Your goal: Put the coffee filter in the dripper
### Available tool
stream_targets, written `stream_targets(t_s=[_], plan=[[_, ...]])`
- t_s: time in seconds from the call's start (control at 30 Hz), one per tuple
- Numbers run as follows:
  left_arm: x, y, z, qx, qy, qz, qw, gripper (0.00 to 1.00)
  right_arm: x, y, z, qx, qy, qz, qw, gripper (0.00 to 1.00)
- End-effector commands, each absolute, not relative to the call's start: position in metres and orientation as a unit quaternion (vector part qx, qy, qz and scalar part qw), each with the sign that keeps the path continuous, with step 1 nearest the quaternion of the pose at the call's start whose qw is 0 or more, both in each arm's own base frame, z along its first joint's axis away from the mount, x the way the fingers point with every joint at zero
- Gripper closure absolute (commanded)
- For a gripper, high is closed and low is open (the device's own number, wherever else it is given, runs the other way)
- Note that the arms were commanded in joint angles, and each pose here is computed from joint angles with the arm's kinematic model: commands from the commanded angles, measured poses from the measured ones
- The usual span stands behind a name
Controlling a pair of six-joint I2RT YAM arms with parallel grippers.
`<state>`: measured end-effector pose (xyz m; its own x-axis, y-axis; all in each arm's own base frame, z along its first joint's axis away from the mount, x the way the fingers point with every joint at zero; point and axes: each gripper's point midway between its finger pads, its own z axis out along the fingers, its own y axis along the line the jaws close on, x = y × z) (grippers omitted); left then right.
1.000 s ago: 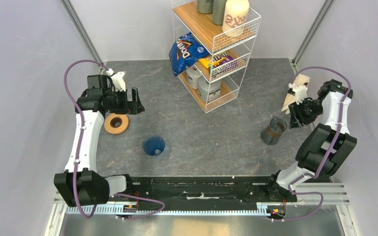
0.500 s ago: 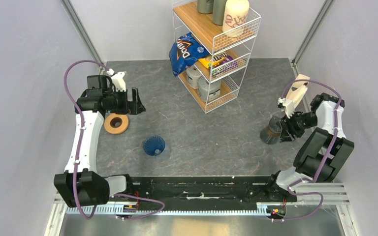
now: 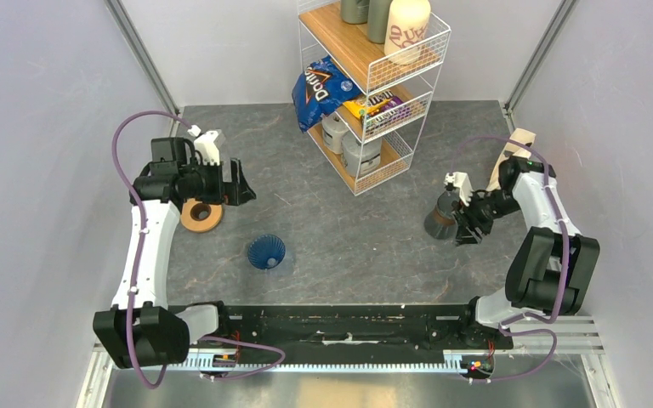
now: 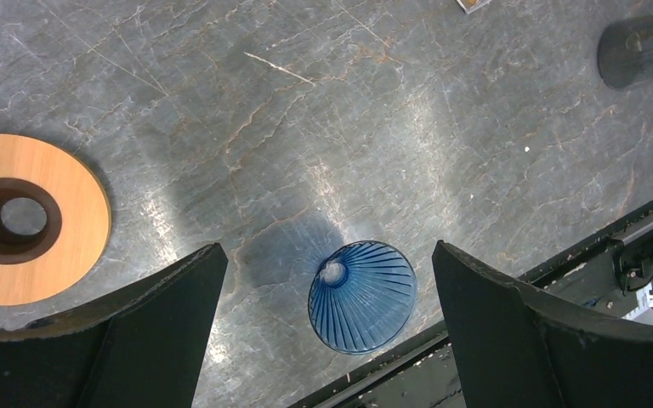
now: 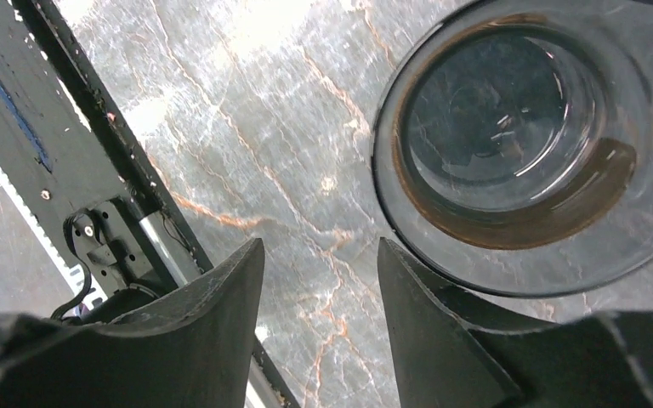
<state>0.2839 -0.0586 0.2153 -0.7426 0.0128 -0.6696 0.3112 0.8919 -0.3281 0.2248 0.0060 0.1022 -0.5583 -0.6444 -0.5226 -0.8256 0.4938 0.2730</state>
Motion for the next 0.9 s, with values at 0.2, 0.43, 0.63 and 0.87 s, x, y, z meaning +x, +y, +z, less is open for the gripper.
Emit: stream_targets(t_s=[0.2,0.43,0.63,0.87], plan=[[0.279,-0.069,0.226,0.114,0.891,-0.236,0.37,0.0,0.267,0.011,0.107,-0.446,0.835,0.209,0.245,0.26],[0.281,-0.067,0.223,0.112,0.894,-0.233,0.366,0.0,0.281,0.017,0.114,-0.443,0.818,0.223,0.291,0.2],[0.283,-0.068,0.218,0.11,0.895,-0.238,0.361,0.0,0.286,0.032,0.117,-0.467,0.792,0.252,0.302,0.2],[0.277,-0.068,0.21,0.122,0.897,-0.234,0.355,0.0,0.285,0.05,0.113,-0.521,0.756,0.27,0.289,0.2]])
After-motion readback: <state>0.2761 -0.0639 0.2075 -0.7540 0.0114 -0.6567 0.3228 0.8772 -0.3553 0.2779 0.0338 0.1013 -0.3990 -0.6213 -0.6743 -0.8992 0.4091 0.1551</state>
